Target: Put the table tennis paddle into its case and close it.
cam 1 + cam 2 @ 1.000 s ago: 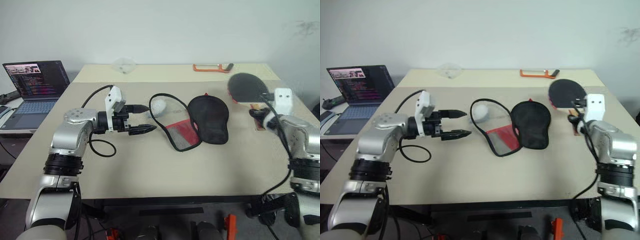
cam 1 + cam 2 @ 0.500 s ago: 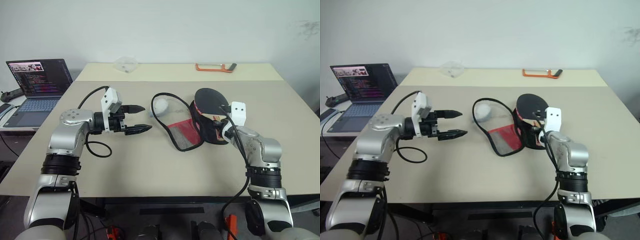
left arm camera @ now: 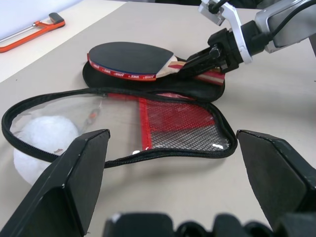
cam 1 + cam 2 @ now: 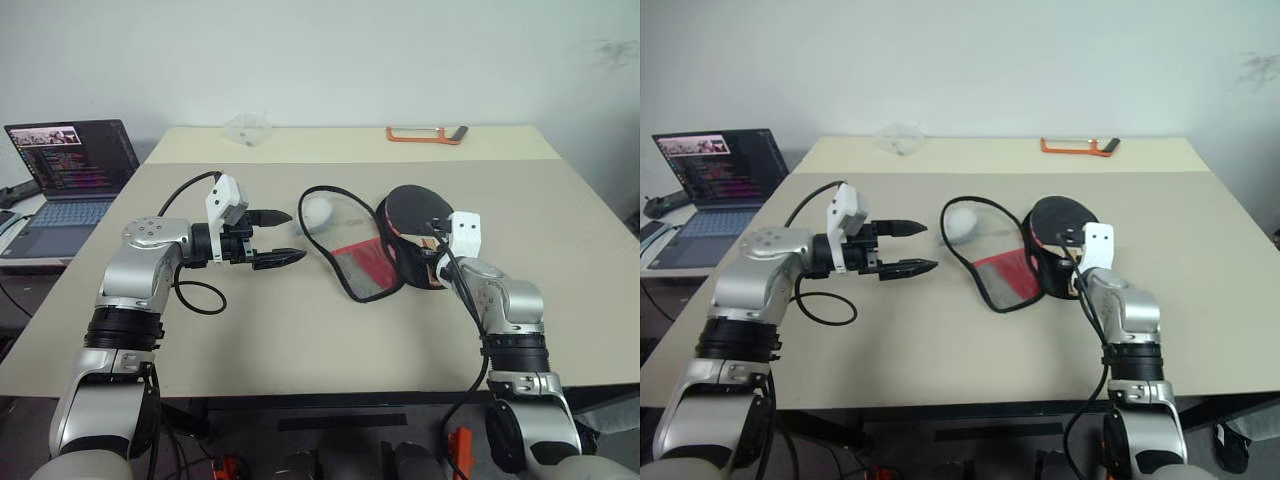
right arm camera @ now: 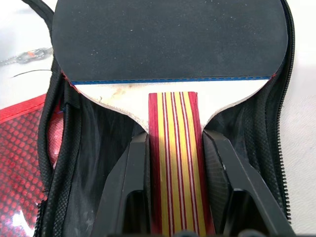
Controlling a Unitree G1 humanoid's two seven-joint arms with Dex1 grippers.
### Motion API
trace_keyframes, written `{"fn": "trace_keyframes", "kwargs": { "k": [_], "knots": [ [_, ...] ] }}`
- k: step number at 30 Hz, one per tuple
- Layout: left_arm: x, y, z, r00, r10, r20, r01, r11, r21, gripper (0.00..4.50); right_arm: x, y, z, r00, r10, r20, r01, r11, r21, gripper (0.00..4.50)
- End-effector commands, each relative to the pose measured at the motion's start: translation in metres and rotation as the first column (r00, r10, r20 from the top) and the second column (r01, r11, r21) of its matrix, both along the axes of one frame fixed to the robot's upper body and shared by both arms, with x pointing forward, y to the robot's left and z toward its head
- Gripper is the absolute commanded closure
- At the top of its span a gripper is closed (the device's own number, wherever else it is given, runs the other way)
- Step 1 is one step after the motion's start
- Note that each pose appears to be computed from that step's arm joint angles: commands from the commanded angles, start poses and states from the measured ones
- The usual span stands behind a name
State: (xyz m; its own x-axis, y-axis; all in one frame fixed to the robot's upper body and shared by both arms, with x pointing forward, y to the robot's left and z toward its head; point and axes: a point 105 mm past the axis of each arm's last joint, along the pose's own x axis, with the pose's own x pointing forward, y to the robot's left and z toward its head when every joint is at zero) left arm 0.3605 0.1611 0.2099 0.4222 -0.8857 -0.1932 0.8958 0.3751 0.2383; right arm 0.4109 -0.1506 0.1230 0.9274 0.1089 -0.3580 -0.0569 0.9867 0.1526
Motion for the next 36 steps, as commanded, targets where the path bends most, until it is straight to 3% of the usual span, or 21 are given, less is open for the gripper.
{"fn": "trace_keyframes", "kwargs": {
  "k": [1, 3, 13, 17, 22, 25, 29, 36],
  "knots": [
    [-0.002, -0.004, 0.016, 0.998, -0.020, 0.063, 0.020, 1.000, 0.006, 0.00, 0.007, 0.006, 0.024, 0.995, -0.003, 0.095, 0.000, 1.000, 0.025, 3.43],
    [-0.002, -0.003, 0.015, 0.998, -0.019, 0.062, 0.019, 1.000, 0.006, 0.00, 0.008, 0.009, 0.025, 0.995, -0.006, 0.099, 0.002, 0.999, 0.041, 3.43],
    [-0.001, -0.004, 0.009, 0.999, -0.007, 0.040, 0.007, 1.000, 0.011, 0.00, 0.006, 0.022, 0.032, 0.991, 0.066, 0.120, -0.071, 0.997, 0.042, 0.07],
    [0.001, -0.004, 0.006, 0.999, 0.013, 0.034, -0.014, 1.000, 0.016, 0.00, -0.006, 0.026, 0.036, 0.974, 0.179, 0.136, -0.172, 0.983, -0.055, 0.03],
    [0.015, 0.013, -0.016, 0.990, 0.143, 0.015, -0.144, 0.987, 0.074, 0.00, -0.056, 0.030, 0.066, 0.864, 0.458, 0.209, -0.448, 0.889, -0.099, 0.03],
    [0.024, 0.020, -0.034, 0.981, 0.192, 0.020, -0.193, 0.969, 0.157, 0.63, -0.095, 0.029, 0.087, 0.742, 0.635, 0.214, -0.620, 0.772, -0.143, 0.00],
    [0.035, 0.010, -0.038, 0.980, 0.198, 0.006, -0.196, 0.966, 0.170, 1.98, -0.130, 0.026, 0.102, 0.618, 0.768, 0.165, -0.729, 0.639, -0.245, 0.00],
    [0.055, -0.014, -0.052, 0.977, 0.209, -0.039, -0.200, 0.965, 0.171, 4.49, -0.143, 0.017, 0.109, 0.581, 0.805, 0.120, -0.749, 0.586, -0.308, 0.00]
  ]
}}
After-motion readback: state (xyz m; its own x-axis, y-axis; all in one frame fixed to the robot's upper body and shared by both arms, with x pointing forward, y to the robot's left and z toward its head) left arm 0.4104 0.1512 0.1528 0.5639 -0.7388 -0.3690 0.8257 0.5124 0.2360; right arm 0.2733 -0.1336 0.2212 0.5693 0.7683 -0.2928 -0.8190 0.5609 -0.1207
